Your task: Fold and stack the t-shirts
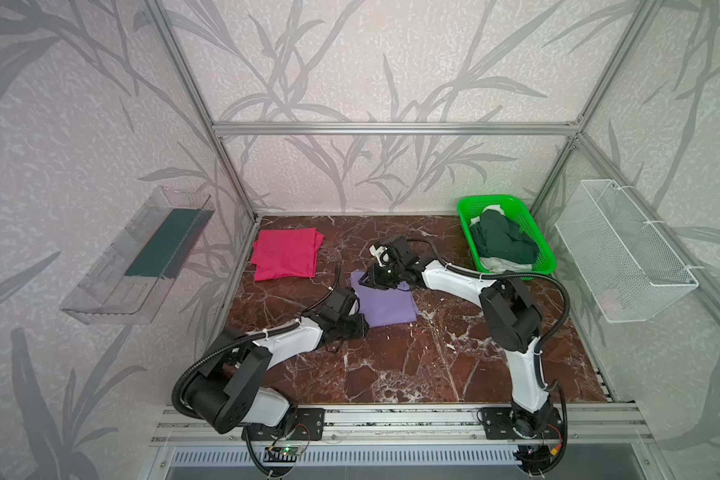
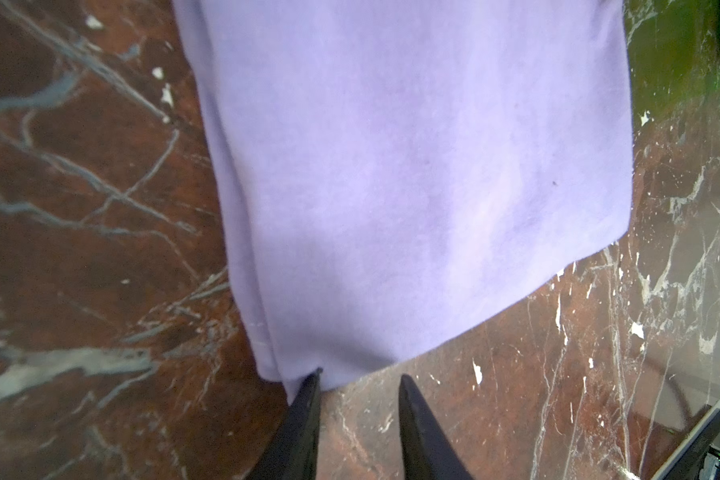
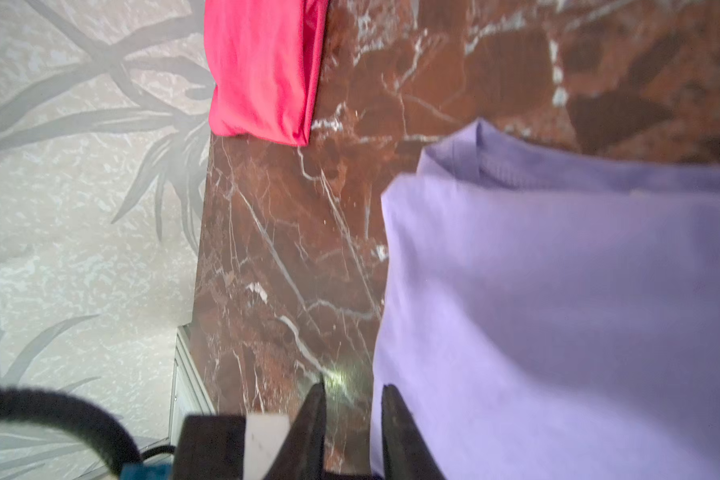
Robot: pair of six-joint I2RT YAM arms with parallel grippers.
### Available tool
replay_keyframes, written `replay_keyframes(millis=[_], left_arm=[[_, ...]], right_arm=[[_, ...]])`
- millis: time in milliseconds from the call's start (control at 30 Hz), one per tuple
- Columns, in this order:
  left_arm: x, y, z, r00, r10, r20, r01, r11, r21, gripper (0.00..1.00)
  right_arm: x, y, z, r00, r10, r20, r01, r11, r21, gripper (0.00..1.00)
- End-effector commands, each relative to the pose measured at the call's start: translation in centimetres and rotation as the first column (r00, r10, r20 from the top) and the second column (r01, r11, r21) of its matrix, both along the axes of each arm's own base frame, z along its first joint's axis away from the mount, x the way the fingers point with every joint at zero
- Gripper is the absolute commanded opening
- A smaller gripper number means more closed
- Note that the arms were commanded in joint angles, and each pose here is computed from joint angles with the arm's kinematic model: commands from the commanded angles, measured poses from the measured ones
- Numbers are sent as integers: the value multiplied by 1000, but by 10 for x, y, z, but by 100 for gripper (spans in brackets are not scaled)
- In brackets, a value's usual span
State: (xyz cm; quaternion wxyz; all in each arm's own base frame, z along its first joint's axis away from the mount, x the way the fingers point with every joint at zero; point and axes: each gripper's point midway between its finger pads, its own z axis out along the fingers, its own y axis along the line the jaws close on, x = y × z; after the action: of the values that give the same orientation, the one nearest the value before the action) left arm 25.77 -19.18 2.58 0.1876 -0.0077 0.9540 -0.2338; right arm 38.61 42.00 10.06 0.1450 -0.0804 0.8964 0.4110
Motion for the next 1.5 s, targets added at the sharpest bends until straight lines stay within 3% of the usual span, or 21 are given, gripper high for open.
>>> replay_keyframes(millis=[0, 300, 600, 733, 867, 1100, 1333, 1467], left_arm=[[-9, 6, -8, 999, 2, -32, -1, 1000, 19, 34], [-8, 4, 6, 1000, -21, -6, 21, 1000, 8, 34], [18, 9, 52, 994, -29, 108, 25, 999, 38, 35], [53, 20, 76, 985, 42, 166, -49, 998, 38, 37], [103, 17, 92, 978, 69, 197, -67, 998, -20, 36], [176, -12, 76, 984, 43, 170, -38, 999, -30, 32], [216, -5, 41, 983, 122, 137, -118, 992, -38, 31], [224, 9, 25, 979, 165, 120, -161, 986, -48, 31]], right_arm=[[17, -4, -38, 997, -26, -74, 25, 1000, -17, 25], [54, -6, -80, 986, -79, -146, 86, 995, 44, 25], [70, -25, -10, 996, -74, -45, 81, 980, 182, 26], [75, -49, 8, 995, -99, -16, 100, 978, 182, 27], [82, -76, -3, 990, -134, -44, 140, 974, 176, 28], [95, -98, -31, 982, -162, -98, 176, 970, 166, 28], [104, -110, -55, 973, -183, -139, 202, 970, 138, 27], [103, -118, -72, 967, -199, -157, 217, 969, 113, 27]])
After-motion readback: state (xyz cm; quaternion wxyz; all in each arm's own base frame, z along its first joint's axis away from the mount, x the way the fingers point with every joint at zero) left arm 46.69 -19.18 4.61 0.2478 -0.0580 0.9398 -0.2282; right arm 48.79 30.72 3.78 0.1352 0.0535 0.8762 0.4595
